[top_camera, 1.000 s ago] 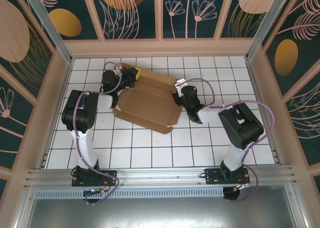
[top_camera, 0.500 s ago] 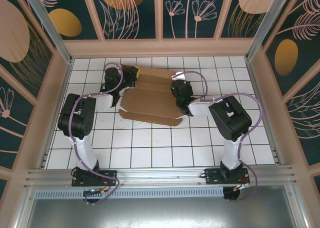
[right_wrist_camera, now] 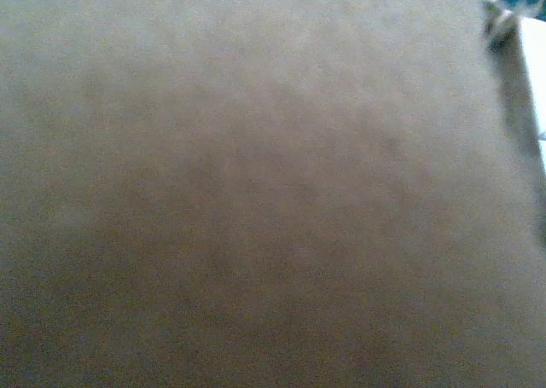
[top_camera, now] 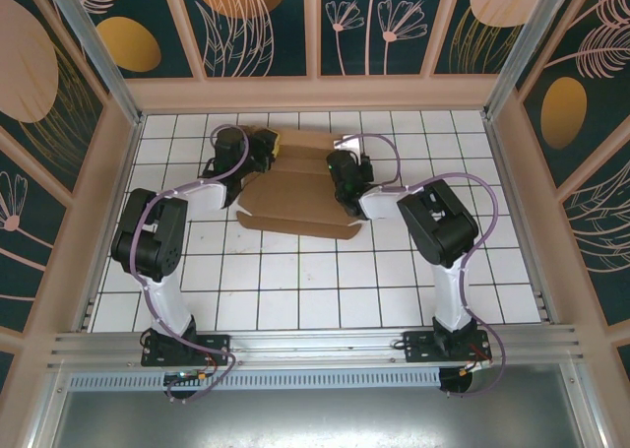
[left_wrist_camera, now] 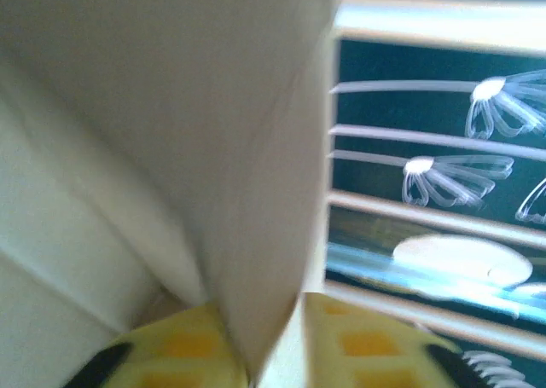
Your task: Fold the paper box
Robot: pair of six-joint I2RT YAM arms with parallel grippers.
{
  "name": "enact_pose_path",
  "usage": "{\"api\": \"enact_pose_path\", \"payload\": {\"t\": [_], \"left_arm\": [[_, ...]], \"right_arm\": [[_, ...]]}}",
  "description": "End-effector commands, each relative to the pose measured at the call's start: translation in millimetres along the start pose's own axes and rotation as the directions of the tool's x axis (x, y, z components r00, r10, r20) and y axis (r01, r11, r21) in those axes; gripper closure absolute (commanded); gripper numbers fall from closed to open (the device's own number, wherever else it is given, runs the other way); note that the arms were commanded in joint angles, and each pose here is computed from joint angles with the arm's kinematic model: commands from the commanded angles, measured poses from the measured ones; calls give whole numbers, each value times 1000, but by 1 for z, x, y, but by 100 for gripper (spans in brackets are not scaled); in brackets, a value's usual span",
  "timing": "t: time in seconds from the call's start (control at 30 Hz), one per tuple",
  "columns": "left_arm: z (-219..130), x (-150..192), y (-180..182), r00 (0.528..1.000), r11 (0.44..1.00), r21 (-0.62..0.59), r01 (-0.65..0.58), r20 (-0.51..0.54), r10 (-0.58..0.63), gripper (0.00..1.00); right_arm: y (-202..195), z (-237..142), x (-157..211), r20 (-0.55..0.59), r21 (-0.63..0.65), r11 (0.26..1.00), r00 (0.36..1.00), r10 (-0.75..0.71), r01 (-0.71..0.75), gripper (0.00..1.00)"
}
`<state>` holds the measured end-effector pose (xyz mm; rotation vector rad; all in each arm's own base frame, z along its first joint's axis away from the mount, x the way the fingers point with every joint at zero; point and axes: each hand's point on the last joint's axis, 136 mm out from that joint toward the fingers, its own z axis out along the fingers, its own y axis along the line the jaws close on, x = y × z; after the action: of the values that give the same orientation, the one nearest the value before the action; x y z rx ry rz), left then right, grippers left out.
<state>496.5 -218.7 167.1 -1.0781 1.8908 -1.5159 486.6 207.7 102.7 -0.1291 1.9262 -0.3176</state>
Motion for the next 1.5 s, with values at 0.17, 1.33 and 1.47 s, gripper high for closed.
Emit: {"api": "enact_pose_path", "payload": {"t": [0.17, 1.33, 1.47], "left_arm": [[-26, 56, 1, 961, 985, 16, -170, -219, 169, 59], [-73, 30, -23, 815, 829, -33, -558, -208, 541, 44], [-68, 33, -26, 825, 845, -2, -535, -216, 522, 45]], "right_arm": [[-4, -11, -1, 25, -199, 978, 998, -50, 54, 94], [-54, -3, 12, -135, -418, 903, 990, 51, -103, 99], [-52, 0, 14, -151, -417, 903, 988, 41, -101, 99]]}}
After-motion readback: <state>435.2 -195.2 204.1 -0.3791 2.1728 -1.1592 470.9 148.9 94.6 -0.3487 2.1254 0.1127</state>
